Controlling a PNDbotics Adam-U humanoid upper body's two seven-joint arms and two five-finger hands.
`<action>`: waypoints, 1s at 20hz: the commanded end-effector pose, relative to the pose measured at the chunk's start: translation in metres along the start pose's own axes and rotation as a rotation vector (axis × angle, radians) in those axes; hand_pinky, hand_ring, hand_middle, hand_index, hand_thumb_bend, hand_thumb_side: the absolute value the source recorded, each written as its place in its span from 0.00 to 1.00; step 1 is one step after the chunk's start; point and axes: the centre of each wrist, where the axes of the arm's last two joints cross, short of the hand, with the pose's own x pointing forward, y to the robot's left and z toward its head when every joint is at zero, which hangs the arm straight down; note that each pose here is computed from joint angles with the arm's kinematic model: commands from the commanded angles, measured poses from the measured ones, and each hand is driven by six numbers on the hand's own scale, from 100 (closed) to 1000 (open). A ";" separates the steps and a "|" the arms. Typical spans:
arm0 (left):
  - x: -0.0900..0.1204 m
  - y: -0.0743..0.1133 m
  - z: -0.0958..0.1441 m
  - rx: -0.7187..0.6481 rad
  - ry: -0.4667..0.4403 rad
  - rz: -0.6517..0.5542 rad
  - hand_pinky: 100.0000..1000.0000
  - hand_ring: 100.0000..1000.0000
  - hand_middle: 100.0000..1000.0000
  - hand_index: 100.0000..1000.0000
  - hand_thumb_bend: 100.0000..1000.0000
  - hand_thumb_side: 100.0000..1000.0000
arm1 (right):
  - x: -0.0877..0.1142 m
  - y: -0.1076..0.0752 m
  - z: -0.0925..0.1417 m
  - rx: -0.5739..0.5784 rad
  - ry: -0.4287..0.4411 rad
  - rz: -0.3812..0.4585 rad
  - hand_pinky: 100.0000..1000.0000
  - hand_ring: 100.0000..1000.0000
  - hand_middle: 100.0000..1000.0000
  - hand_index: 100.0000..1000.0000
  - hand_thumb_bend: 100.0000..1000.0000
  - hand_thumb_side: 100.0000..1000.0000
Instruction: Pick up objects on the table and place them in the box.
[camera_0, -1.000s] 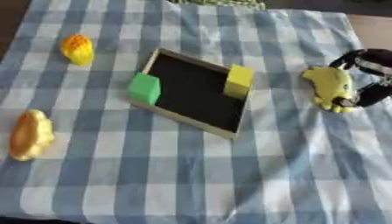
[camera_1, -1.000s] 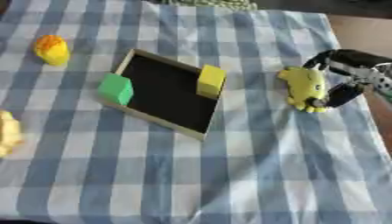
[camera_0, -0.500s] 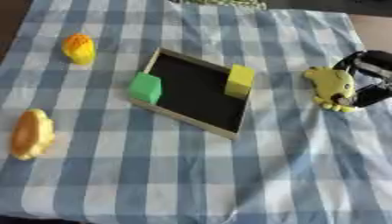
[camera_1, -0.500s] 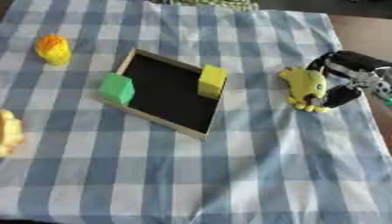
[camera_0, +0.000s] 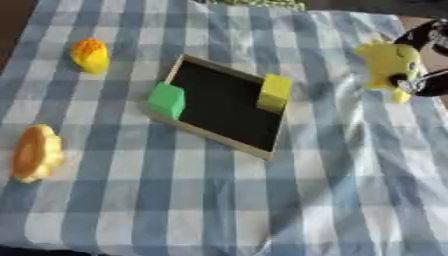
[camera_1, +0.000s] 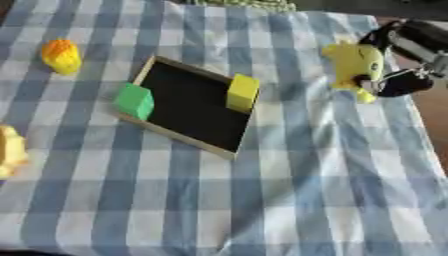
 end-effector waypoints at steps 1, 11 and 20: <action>0.008 0.004 -0.006 -0.005 -0.038 -0.015 0.93 0.78 0.72 0.77 0.00 0.48 | 0.035 -0.047 0.002 -0.091 -0.138 0.074 0.77 0.56 0.49 0.65 0.07 0.06; 0.008 0.001 -0.006 -0.022 -0.033 -0.002 0.93 0.78 0.72 0.77 0.00 0.49 | 0.109 -0.083 -0.022 -0.107 -0.469 0.112 0.77 0.57 0.50 0.66 0.13 0.07; 0.011 0.000 -0.010 -0.038 -0.053 0.004 0.93 0.78 0.72 0.77 0.00 0.46 | 0.138 -0.077 -0.086 -0.029 -0.605 0.128 0.78 0.58 0.51 0.67 0.14 0.09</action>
